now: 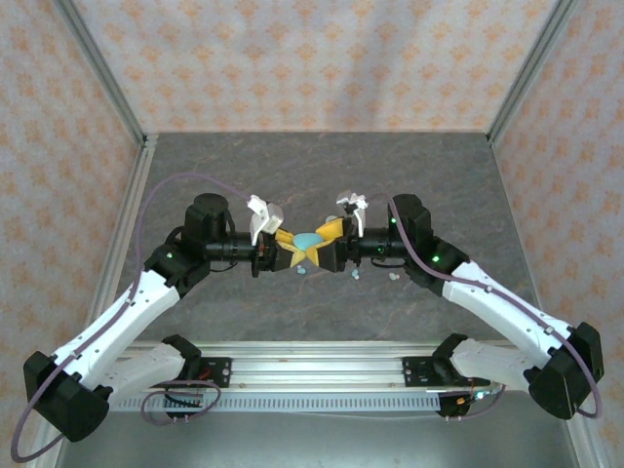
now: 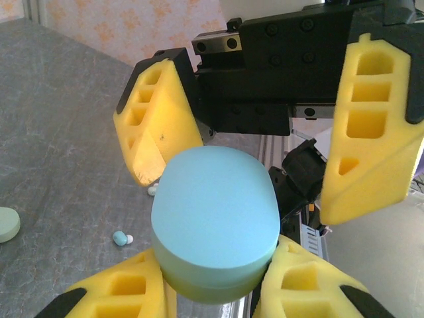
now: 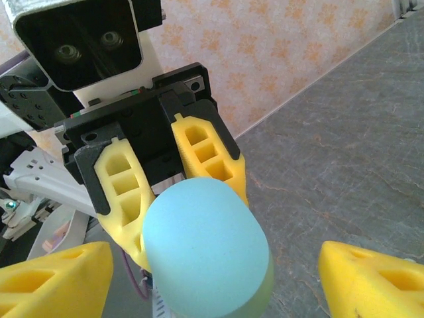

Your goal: Insert wireless bluetooth earbuds into charging case

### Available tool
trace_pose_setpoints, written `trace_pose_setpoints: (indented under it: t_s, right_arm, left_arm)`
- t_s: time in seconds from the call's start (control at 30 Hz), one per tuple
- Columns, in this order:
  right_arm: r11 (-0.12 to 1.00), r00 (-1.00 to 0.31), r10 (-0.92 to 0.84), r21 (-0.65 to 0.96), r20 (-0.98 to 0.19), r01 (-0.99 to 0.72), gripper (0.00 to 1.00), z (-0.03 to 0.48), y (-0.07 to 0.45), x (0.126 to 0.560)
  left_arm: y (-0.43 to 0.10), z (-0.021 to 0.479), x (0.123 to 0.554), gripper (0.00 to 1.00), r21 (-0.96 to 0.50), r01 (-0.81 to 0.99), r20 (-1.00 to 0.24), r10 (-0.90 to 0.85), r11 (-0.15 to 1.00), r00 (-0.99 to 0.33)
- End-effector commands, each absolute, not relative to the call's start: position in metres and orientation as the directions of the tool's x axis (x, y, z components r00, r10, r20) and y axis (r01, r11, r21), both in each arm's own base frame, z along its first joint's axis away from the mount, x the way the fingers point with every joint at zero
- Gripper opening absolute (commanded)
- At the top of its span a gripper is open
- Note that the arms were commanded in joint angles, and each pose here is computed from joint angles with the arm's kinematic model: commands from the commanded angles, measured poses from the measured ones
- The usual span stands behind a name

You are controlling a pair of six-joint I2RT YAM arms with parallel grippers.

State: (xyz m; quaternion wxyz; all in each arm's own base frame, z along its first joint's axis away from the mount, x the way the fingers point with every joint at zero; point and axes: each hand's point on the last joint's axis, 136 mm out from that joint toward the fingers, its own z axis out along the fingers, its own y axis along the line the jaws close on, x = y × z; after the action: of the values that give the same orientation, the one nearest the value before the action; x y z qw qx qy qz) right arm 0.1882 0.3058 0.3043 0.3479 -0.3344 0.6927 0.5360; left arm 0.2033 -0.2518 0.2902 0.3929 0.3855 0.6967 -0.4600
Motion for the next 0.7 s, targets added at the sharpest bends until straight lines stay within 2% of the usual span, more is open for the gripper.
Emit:
trace_pose_setpoints:
  t_s: [0.0, 0.2, 0.47, 0.67]
  right_arm:
    - [0.192, -0.476, -0.096, 0.453, -0.874, -0.871, 0.82, 0.310, 0.304, 0.184]
    - [0.204, -0.474, -0.112, 0.446, -0.874, -0.871, 0.80, 0.305, 0.304, 0.185]
    - [0.238, -0.469, -0.088, 0.439, -0.879, -0.866, 0.58, 0.307, 0.303, 0.192]
    - [0.267, -0.523, -0.044, 0.495, -0.851, -0.827, 0.58, 0.313, 0.301, 0.203]
  left_arm:
    - [-0.254, 0.309, 0.195, 0.17, -0.313, 0.921, -0.921, 0.164, 0.232, -0.354]
    - [-0.254, 0.307, 0.194, 0.17, -0.319, 0.919, -0.919, 0.162, 0.231, -0.360]
    - [-0.256, 0.308, 0.193, 0.17, -0.316, 0.923, -0.922, 0.160, 0.219, -0.353]
    - [-0.256, 0.306, 0.188, 0.17, -0.294, 0.935, -0.930, 0.166, 0.200, -0.328]
